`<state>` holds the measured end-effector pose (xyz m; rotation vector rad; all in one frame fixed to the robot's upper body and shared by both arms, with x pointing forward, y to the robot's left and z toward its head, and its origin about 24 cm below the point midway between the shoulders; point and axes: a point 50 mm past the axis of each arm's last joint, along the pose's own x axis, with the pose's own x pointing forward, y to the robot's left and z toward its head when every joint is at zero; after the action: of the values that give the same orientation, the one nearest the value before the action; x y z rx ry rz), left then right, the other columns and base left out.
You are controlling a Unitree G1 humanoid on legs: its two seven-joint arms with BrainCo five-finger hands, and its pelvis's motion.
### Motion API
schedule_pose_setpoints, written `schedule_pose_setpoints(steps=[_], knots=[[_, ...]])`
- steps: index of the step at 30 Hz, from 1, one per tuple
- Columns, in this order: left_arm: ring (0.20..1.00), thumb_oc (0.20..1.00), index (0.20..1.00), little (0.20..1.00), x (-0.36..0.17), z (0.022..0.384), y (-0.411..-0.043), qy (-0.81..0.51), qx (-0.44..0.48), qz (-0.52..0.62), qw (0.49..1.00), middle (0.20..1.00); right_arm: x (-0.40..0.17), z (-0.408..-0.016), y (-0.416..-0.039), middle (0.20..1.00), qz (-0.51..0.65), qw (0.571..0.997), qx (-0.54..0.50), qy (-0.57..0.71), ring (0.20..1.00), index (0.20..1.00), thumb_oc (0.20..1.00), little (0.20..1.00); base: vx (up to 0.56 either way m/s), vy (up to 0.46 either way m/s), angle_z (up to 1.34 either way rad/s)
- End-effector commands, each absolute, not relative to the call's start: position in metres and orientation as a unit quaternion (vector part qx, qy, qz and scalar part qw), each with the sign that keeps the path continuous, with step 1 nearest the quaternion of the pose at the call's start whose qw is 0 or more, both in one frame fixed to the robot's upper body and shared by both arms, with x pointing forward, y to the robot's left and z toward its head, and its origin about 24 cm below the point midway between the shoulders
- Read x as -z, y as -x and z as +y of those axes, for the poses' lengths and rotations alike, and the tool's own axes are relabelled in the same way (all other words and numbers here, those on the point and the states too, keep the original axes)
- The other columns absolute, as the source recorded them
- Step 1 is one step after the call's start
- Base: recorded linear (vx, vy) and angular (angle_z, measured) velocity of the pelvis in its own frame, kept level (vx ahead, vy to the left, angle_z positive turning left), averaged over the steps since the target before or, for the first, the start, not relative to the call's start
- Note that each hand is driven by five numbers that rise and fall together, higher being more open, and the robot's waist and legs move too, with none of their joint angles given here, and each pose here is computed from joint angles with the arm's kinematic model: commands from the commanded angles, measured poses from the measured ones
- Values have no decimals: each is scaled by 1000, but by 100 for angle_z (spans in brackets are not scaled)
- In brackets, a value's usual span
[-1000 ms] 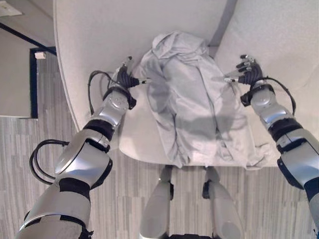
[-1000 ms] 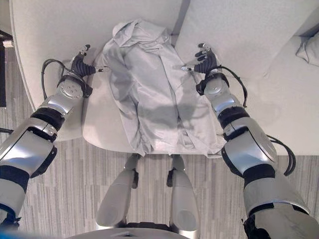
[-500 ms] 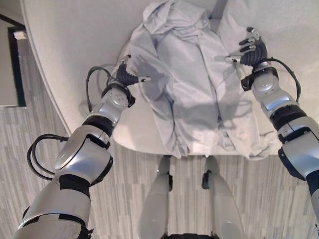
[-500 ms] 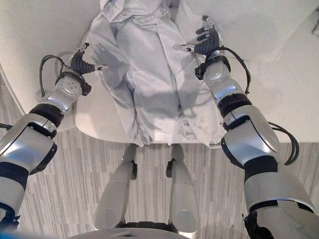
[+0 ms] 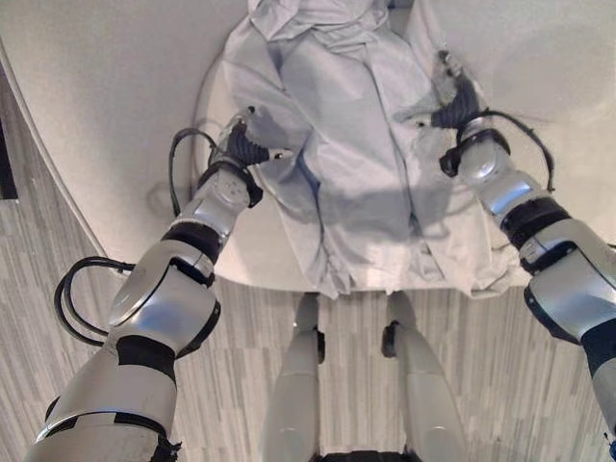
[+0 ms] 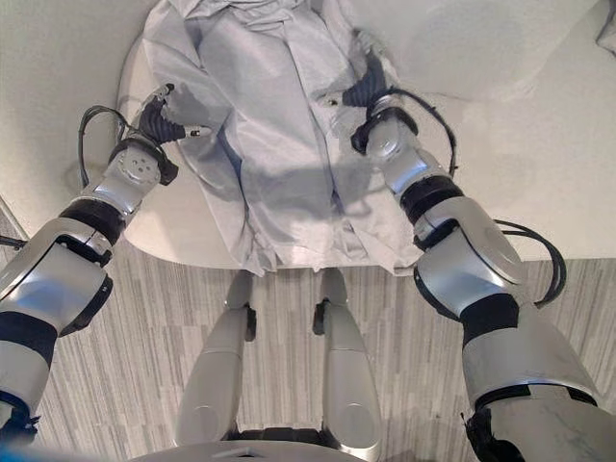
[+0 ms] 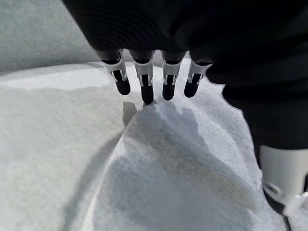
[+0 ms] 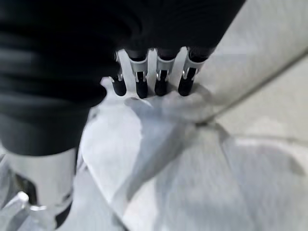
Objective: Hang the clothes on the sofa on the clothes rack.
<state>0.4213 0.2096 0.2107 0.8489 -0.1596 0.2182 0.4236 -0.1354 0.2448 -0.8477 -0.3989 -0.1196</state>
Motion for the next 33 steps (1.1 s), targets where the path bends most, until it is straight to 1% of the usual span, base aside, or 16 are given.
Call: schedule_pose_setpoints(steps=[1, 6, 7, 9, 10, 13, 18, 19, 20, 21, 24, 33], knots=[[1000, 1000, 1000, 1000, -269, 218, -421, -394, -166, -139, 893, 1000, -217, -121, -425, 1000, -151, 881, 12, 448, 1000, 1000, 1000, 1000, 0, 0, 0], [1000, 1000, 1000, 1000, -275, 221, -420, -399, -175, -153, 887, 1000, -203, -111, -423, 1000, -151, 843, -15, 516, 1000, 1000, 1000, 1000, 0, 0, 0], [1000, 1000, 1000, 1000, -275, 221, -420, -399, -175, -153, 887, 1000, -203, -111, -423, 1000, -151, 843, -15, 517, 1000, 1000, 1000, 1000, 0, 0, 0], [1000, 1000, 1000, 1000, -274, 224, -419, -404, -181, -152, 884, 1000, -187, -103, -420, 1000, -145, 813, -40, 562, 1000, 1000, 1000, 1000, 0, 0, 0], [1000, 1000, 1000, 1000, -274, 222, -419, -405, -181, -153, 883, 1000, -182, -101, -420, 1000, -140, 809, -48, 569, 1000, 1000, 1000, 1000, 0, 0, 0], [1000, 1000, 1000, 1000, -277, 222, -419, -405, -186, -156, 882, 1000, -169, -100, -418, 1000, -120, 830, -52, 543, 1000, 1000, 1000, 1000, 0, 0, 0], [1000, 1000, 1000, 1000, -282, 227, -417, -405, -195, -162, 878, 1000, -174, -105, -419, 1000, -115, 866, -35, 485, 1000, 1000, 1000, 1000, 16, 1, 4], [1000, 1000, 1000, 1000, -283, 229, -416, -403, -200, -164, 878, 1000, -175, -102, -418, 1000, -116, 881, -33, 457, 1000, 1000, 1000, 1000, 8, 7, 4], [1000, 1000, 1000, 1000, -283, 229, -416, -403, -200, -164, 878, 1000, -175, -102, -418, 1000, -116, 881, -33, 457, 1000, 1000, 1000, 1000, 0, 0, 0], [1000, 1000, 1000, 1000, -282, 233, -415, -399, -207, -163, 878, 1000, -174, -100, -417, 1000, -118, 894, -33, 431, 1000, 1000, 1000, 1000, 0, 0, 0], [1000, 1000, 1000, 1000, -282, 240, -413, -398, -218, -160, 876, 1000, -168, -95, -414, 1000, -115, 914, -36, 388, 1000, 1000, 1000, 1000, 0, 0, 0], [1000, 1000, 1000, 1000, -286, 254, -407, -393, -243, -166, 871, 1000, -163, -90, -408, 1000, -125, 934, -38, 333, 1000, 1000, 1000, 1000, 1, 4, 1]])
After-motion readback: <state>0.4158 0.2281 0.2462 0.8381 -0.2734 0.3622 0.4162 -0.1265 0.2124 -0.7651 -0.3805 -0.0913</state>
